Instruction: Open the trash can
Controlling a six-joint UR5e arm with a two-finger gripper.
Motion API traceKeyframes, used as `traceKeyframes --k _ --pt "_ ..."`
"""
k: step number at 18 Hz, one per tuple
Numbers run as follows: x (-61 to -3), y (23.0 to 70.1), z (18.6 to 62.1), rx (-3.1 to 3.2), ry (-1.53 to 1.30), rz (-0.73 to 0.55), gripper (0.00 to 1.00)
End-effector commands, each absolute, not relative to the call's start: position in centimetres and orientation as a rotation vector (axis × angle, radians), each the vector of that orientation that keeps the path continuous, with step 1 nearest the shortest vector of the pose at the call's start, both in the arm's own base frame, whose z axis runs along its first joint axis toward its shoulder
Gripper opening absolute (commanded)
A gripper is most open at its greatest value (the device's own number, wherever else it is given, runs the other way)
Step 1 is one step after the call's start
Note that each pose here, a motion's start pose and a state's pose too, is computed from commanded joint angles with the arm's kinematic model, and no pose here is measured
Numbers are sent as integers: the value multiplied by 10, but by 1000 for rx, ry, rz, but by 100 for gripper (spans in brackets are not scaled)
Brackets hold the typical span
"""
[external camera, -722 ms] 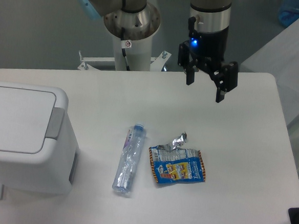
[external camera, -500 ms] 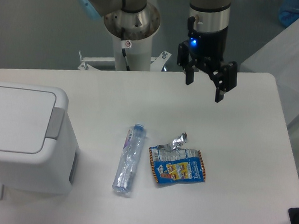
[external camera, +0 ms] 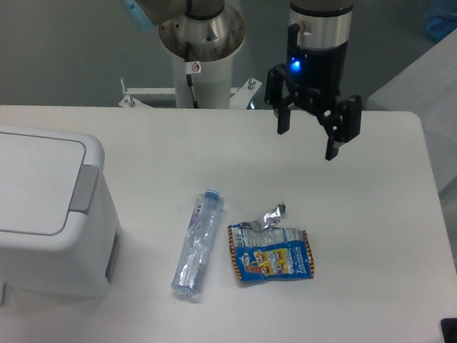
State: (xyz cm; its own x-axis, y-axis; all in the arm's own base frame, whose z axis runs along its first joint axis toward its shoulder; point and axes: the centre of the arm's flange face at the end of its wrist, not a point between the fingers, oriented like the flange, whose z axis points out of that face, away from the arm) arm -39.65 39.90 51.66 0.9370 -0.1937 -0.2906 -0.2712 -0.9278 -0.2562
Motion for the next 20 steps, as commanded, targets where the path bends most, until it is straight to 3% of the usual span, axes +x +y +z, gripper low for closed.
traceKeyframes --k 8,15,20 --pt "-382 436 530 -2678 -18 253 100" --pt "-320 499 522 -2555 -404 98 100" --pt "-267 538 508 -2553 -459 -8 100"
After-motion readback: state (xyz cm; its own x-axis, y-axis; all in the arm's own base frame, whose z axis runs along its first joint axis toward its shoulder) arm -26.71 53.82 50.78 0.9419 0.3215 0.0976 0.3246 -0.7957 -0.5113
